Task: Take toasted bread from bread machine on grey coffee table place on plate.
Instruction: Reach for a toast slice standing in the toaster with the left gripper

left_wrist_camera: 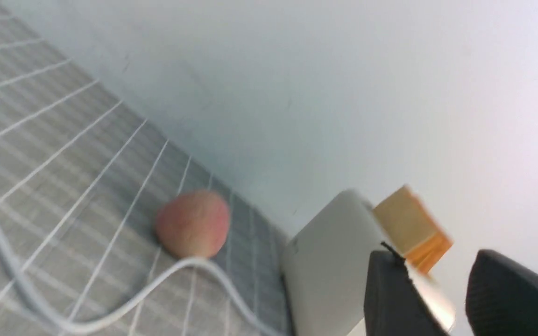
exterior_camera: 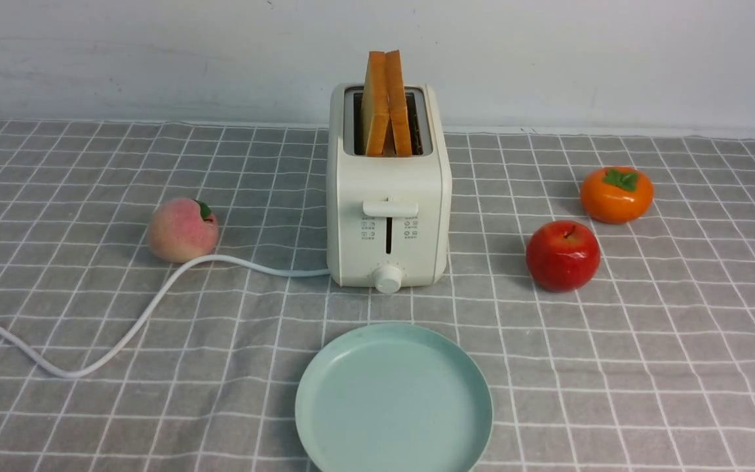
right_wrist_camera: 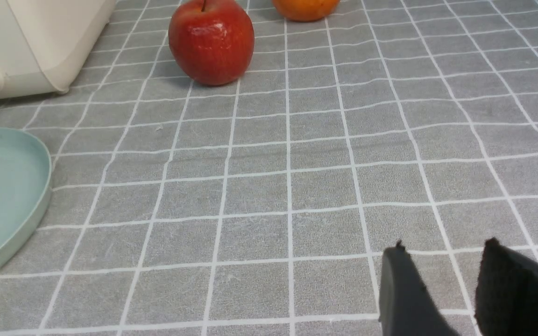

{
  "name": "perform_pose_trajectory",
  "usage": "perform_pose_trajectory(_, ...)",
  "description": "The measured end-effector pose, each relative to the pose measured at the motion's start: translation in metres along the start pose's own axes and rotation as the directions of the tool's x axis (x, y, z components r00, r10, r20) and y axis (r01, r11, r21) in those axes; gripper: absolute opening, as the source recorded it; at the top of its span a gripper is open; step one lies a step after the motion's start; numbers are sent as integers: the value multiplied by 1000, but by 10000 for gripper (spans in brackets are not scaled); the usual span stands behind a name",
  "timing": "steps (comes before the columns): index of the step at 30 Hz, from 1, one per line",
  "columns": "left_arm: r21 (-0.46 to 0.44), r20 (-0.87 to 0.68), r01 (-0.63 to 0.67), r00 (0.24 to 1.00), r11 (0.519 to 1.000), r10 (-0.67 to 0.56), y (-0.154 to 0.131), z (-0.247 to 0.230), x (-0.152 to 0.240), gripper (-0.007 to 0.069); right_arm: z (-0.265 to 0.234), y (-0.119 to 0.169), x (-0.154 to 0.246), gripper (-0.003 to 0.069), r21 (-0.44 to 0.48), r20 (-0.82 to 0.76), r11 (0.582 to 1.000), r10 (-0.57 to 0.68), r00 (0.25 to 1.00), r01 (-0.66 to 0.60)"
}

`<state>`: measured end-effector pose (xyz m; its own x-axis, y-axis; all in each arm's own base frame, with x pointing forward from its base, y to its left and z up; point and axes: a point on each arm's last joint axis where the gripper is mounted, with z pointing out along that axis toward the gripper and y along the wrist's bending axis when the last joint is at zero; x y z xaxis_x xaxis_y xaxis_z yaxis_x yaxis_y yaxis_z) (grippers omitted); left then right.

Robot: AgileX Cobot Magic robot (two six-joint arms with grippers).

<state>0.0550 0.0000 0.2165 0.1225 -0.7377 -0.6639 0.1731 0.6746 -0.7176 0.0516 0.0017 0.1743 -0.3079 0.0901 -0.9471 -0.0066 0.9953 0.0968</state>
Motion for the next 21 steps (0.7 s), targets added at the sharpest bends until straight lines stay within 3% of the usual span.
perform_pose_trajectory(3, 41, 80, 40, 996, 998, -43, -3, 0, -7, 188, 0, 0, 0, 239, -4, 4, 1000, 9, 1000, -9)
perform_pose_trajectory(6, 101, 147, 91, 983, 991, -106, -15, -1, -21, 19, 1, 5, -4, 239, -73, 67, 977, 207, 976, -203)
perform_pose_trajectory(9, 154, 176, 57, 981, 986, -84, -38, 1, -40, -14, 0, 7, -13, 239, -145, 125, 915, 394, 911, -376)
perform_pose_trajectory(12, 176, 165, -50, 986, 983, 21, -72, 7, -66, -14, -3, 7, -23, 239, -239, 181, 786, 613, 769, -570)
perform_pose_trajectory(15, 88, 32, -104, 994, 991, 102, -94, 20, -82, -14, -5, 5, -30, 239, -283, 224, 725, 686, 692, -628)
perform_pose_trajectory(18, -38, -149, -127, 981, 991, 121, -101, 35, -85, -14, -5, 4, -32, 239, -295, 241, 711, 702, 670, -639)
perform_pose_trajectory(19, -148, -317, -177, 941, 973, 123, -101, 47, -83, -14, -6, 3, -32, 239, -297, 245, 707, 706, 665, -642)
perform_pose_trajectory(21, -210, -423, -220, 899, 953, 114, -99, 58, -79, -14, -6, 3, -32, 239, -300, 243, 700, 713, 658, -648)
